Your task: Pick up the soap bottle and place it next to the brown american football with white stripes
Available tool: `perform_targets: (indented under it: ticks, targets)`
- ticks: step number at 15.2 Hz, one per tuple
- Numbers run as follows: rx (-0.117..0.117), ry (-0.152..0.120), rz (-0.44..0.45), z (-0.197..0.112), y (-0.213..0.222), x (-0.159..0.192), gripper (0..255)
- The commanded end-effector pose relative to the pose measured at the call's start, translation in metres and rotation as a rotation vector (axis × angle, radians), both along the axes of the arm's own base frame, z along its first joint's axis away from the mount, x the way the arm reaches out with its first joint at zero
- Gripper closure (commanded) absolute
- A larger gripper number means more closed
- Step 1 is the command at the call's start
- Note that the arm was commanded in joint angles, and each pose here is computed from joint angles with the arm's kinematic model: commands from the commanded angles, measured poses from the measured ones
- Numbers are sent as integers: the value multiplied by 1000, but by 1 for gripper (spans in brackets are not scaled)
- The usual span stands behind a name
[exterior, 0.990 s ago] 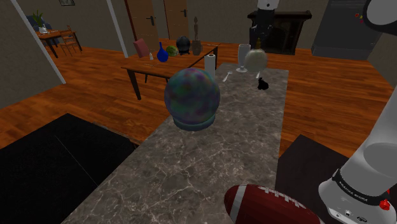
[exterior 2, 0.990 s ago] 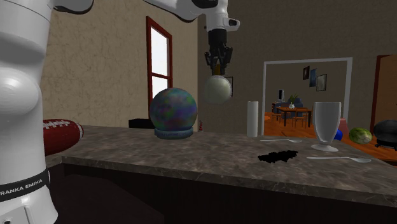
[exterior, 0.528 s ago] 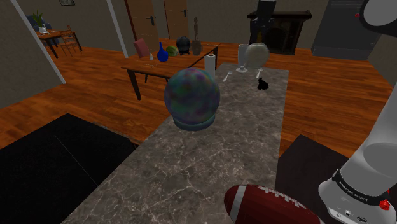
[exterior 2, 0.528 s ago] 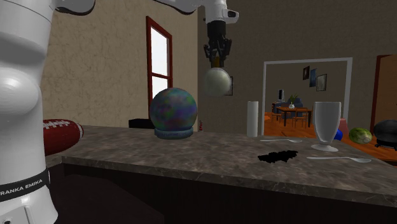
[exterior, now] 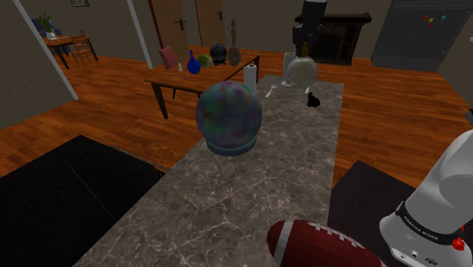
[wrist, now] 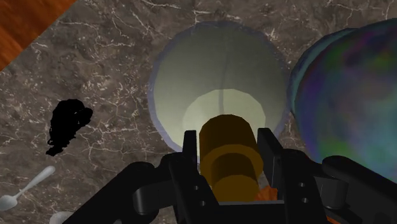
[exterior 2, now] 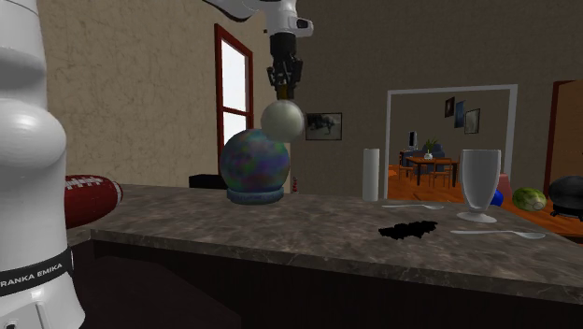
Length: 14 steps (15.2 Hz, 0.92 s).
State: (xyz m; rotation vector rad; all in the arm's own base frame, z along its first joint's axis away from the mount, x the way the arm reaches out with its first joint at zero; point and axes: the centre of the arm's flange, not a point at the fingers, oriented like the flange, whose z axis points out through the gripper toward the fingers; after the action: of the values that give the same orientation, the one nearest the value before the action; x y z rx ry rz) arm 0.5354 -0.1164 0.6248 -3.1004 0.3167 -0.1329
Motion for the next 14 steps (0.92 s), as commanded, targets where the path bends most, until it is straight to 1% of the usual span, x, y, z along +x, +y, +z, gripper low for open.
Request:
perform_targets:
  ticks: [1, 14]
  targets:
    - [-1, 0, -1, -1, 23, -9, 255]
    - [-1, 0, -1, 0, 181, -78, 255]
